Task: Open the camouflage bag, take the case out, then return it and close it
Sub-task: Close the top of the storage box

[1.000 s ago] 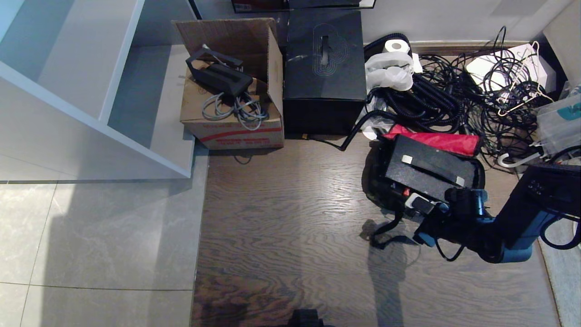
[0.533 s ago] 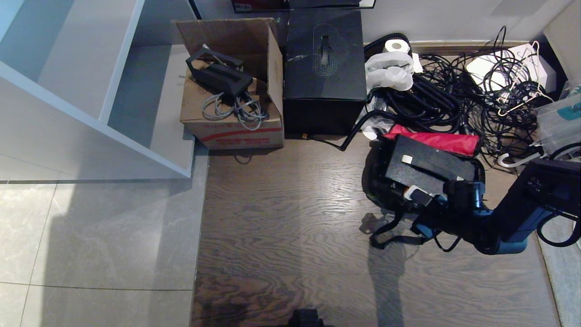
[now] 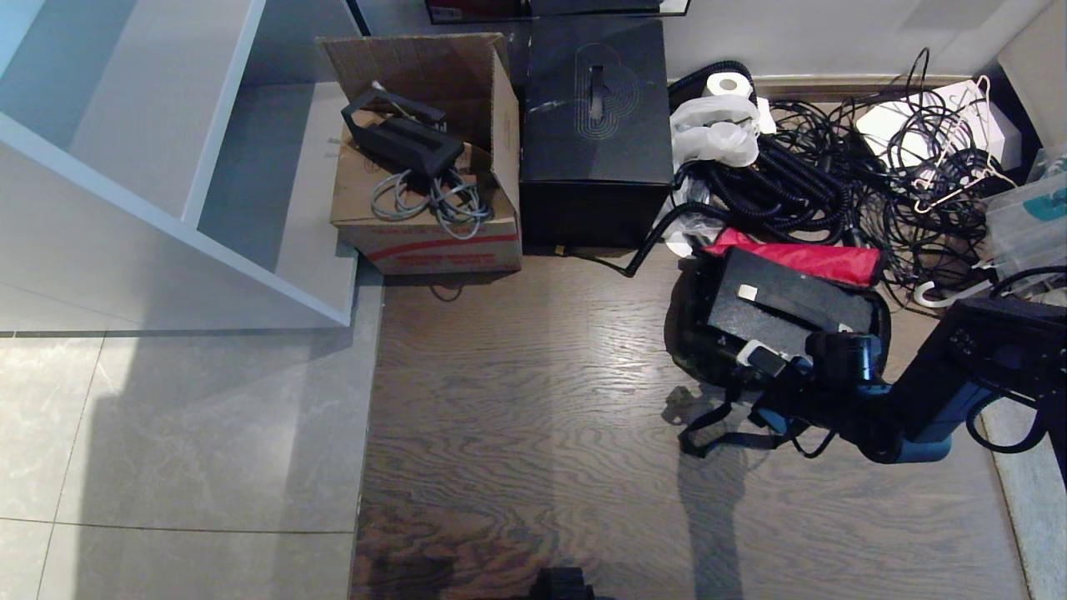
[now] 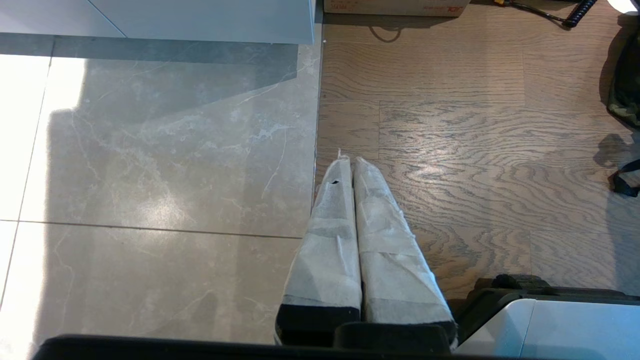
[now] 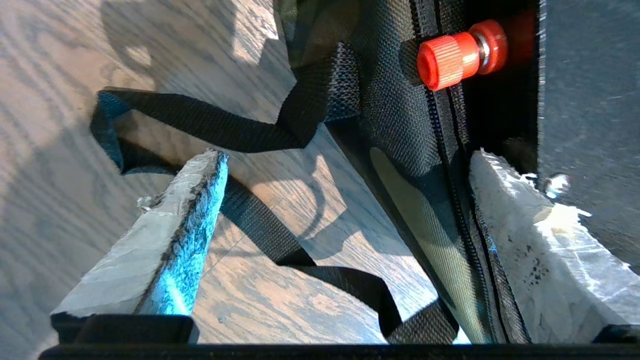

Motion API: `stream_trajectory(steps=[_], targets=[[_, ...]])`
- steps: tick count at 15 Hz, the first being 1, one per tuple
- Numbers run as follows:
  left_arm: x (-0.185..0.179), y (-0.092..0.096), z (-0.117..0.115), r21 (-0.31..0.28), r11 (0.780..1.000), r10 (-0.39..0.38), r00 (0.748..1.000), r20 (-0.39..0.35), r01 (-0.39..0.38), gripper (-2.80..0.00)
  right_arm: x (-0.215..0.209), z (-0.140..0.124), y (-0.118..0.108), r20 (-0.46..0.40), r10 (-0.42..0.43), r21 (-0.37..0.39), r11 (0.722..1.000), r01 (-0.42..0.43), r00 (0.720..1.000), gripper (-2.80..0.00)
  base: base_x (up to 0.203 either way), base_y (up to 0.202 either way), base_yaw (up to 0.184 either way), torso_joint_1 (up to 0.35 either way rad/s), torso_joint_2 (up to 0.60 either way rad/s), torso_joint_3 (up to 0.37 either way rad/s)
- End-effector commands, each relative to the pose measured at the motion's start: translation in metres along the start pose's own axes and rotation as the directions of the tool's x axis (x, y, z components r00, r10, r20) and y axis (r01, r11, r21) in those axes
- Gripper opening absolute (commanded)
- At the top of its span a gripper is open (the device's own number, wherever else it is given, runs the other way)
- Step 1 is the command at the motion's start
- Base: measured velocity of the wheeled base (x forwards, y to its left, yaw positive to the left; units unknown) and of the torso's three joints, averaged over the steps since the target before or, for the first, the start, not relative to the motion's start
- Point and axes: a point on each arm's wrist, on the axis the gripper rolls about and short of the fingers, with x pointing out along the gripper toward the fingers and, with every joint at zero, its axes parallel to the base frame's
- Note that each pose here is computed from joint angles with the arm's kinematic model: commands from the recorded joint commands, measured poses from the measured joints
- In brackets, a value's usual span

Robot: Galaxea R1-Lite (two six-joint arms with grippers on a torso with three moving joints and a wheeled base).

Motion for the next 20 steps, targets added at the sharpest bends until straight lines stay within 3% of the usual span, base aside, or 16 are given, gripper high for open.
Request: stream_trajectory(steps=[1,4,7,11,20], targets=[[0.000,0.000,0.000,0.000,1.000,0.001,1.000,0.001,-0.001,-2.80,0.009,-0.002,-0.003,0.000,-0.032,0.017,0.999,0.032,0.999,0.00,0.000,0.000,0.000,0.000,0.00,0.000],[0.000,0.000,0.000,0.000,1.000,0.001,1.000,0.001,-0.001,-2.80,0.015,-0.003,-0.004,0.014,-0.062,0.024,0.998,0.062,0.998,0.00,0.000,0.000,0.000,0.000,0.00,0.000],[0.000,0.000,0.000,0.000,1.000,0.001,1.000,0.001,-0.001,-2.80,0.020,-0.011,0.004,-0.024,-0.052,0.031,0.998,0.053,0.998,0.00,0.000,0.000,0.000,0.000,0.00,0.000],[0.000,0.000,0.000,0.000,1.000,0.001,1.000,0.001,-0.001,-2.80,0.023,-0.014,0.007,-0.026,-0.047,0.081,0.996,0.049,0.999,0.00,0.000,0.000,0.000,0.000,0.00,0.000],[0.000,0.000,0.000,0.000,1.000,0.001,1.000,0.001,-0.001,-2.80,0.023,-0.016,0.010,-0.040,-0.033,0.088,0.995,0.036,0.999,0.00,0.000,0.000,0.000,0.000,0.00,0.000]])
